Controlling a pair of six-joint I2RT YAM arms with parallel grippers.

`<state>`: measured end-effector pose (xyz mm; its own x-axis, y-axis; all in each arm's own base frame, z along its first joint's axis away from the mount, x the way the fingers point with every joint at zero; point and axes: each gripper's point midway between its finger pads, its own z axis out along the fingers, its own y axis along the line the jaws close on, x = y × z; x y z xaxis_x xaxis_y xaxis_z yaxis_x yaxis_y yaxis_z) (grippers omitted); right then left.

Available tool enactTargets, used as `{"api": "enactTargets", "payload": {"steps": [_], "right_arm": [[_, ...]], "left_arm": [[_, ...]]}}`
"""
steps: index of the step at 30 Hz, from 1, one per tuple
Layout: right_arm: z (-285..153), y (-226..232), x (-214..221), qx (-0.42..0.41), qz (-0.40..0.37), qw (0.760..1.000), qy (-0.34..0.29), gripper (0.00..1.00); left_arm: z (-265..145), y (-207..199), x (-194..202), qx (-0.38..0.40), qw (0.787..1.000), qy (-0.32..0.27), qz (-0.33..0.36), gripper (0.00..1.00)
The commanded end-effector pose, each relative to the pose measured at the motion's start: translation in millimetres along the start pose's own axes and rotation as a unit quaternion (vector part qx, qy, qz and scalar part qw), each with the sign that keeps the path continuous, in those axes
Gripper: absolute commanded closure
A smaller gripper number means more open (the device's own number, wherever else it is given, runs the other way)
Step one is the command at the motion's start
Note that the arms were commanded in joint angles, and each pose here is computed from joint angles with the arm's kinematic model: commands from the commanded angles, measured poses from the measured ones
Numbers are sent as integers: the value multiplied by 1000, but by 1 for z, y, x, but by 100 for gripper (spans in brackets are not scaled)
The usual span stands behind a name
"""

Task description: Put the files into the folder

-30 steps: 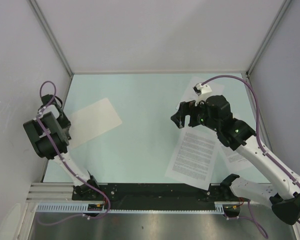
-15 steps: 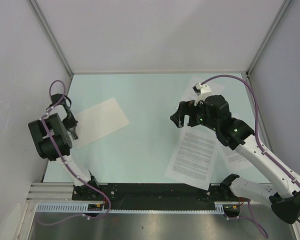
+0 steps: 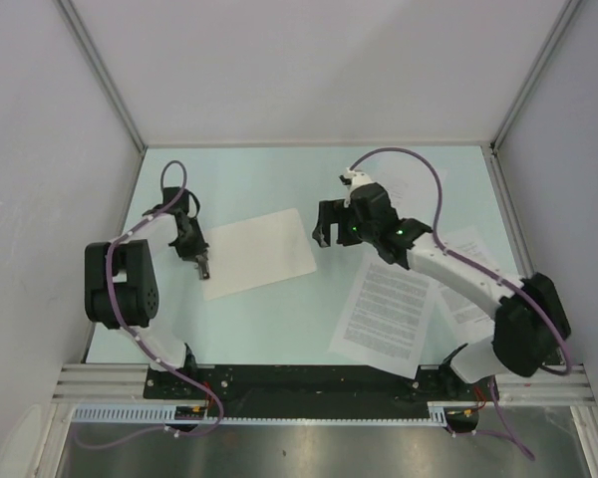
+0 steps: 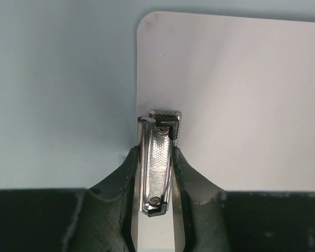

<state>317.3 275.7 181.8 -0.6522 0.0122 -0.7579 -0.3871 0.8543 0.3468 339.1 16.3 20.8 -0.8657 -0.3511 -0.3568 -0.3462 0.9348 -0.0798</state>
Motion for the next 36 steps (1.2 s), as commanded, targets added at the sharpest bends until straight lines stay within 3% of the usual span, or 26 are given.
{"api": "enactTargets", "payload": {"steps": [1, 5, 9, 15, 19, 22, 25, 26, 28, 29, 31, 32, 33, 34, 36], "right_arm": [[54, 34, -11, -44, 20, 998, -50, 7], [94, 60, 23, -81, 33, 996, -12, 13], [120, 67, 51, -89, 33, 995, 11, 14], [141, 54, 74, -80, 23, 996, 31, 14], [141, 49, 70, -84, 9, 996, 38, 10], [116, 39, 49, -46, -1, 998, 32, 0], [77, 12, 42, 8, 29, 998, 63, 0], [67, -11, 40, 37, 55, 995, 75, 0], [38, -48, 53, 113, 78, 984, 115, 0], [20, -71, 43, 163, 89, 978, 99, 0], [-15, -106, 69, 240, 104, 954, 149, 0], [-32, -115, 70, 261, 107, 948, 150, 0], [-46, -130, 77, 281, 122, 938, 161, 0], [-65, -137, 94, 299, 125, 928, 187, 0], [-95, -146, 115, 311, 142, 920, 190, 0]], "left_arm": [[-14, -48, 38, 74, 996, 35, -47, 100], [-23, -65, 52, 86, 994, 31, -67, 93], [-34, -73, 53, 64, 997, 5, -33, 64], [-52, -64, 52, 42, 998, -34, -33, 34], [-67, -59, 50, 35, 998, -55, -18, 34], [-84, -76, 50, 64, 994, -80, 29, 35], [-110, -128, 57, 186, 974, -100, 87, 38], [-126, -163, 64, 260, 953, -106, 114, 39], [-139, -197, 76, 316, 934, -104, 133, 40], [-149, -221, 96, 344, 920, -89, 163, 40], [-155, -263, 110, 373, 906, -73, 188, 41], [-160, -286, 137, 389, 893, -53, 221, 41], [-177, -312, 139, 414, 877, -60, 236, 41], [-159, -326, 157, 402, 879, -36, 254, 41], [-178, -366, 184, 431, 854, -30, 291, 41]]}}
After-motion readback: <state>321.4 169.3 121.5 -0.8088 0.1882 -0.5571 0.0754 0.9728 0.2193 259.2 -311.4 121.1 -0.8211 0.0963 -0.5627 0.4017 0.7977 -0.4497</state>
